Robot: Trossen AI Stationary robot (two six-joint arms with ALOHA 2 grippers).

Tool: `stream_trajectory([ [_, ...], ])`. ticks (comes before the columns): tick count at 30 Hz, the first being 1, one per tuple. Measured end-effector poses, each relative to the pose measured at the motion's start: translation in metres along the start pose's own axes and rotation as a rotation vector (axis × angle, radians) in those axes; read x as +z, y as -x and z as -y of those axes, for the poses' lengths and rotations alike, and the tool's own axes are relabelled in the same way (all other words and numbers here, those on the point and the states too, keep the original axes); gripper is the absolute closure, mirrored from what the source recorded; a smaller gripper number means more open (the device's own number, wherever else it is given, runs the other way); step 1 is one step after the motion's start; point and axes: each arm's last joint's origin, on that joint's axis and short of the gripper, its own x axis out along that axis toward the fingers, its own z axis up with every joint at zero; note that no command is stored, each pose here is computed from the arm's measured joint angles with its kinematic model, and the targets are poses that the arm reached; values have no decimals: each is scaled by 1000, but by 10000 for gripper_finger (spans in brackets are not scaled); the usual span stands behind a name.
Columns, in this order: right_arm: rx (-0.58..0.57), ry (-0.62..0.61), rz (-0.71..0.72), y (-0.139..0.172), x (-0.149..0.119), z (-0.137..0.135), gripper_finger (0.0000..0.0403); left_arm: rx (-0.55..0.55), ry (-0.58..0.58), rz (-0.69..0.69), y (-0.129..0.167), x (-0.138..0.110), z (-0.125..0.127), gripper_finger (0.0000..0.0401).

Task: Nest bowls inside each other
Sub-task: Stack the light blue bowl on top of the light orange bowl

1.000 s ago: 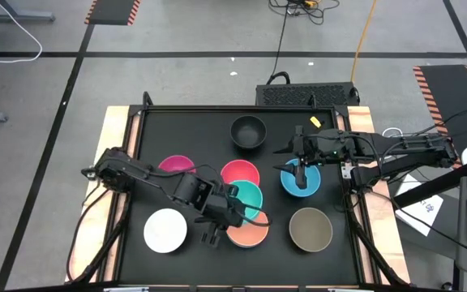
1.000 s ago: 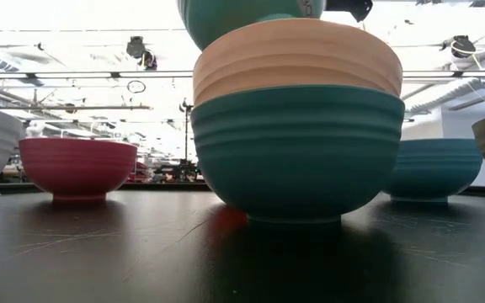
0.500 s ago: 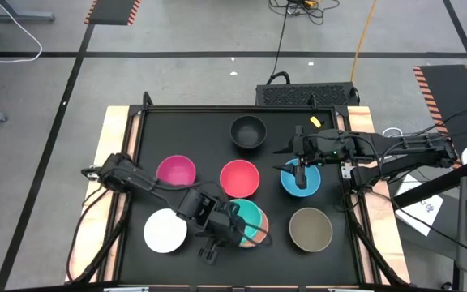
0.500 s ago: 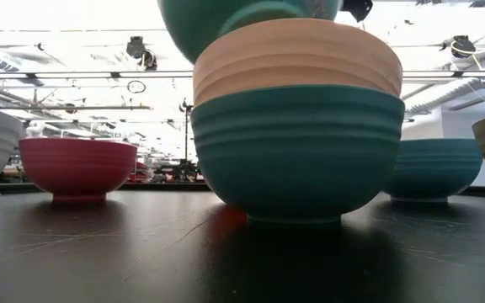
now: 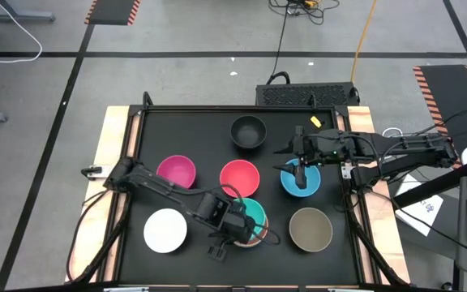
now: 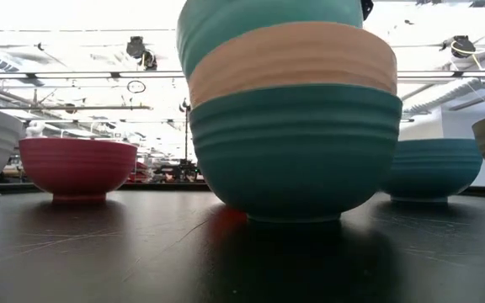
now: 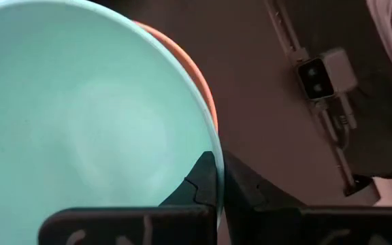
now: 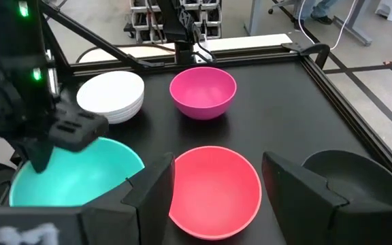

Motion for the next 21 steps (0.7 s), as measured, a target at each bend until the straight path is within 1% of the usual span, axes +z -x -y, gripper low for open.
stream_trajectory([
  [3,0,0,-2,0,0,0,188,7,3,-32,-15,0,-2,396],
  [5,0,0,-2,0,0,0,188,32,-3,-52,-25,-1,-2,396],
  [9,0,-10,-3,0,0,0,188,81,-15,-57,-31,-1,-2,396],
  [11,-1,-17,-7,0,-1,0,188,123,-19,-54,-32,0,-1,396],
  [14,-1,-18,-10,0,-1,0,188,169,-29,-29,-33,2,2,396],
  [18,-1,-25,-10,0,-1,0,188,169,-42,-17,-33,3,6,396],
  [21,-1,-25,-10,0,-1,0,188,148,-41,-19,-33,3,7,396],
])
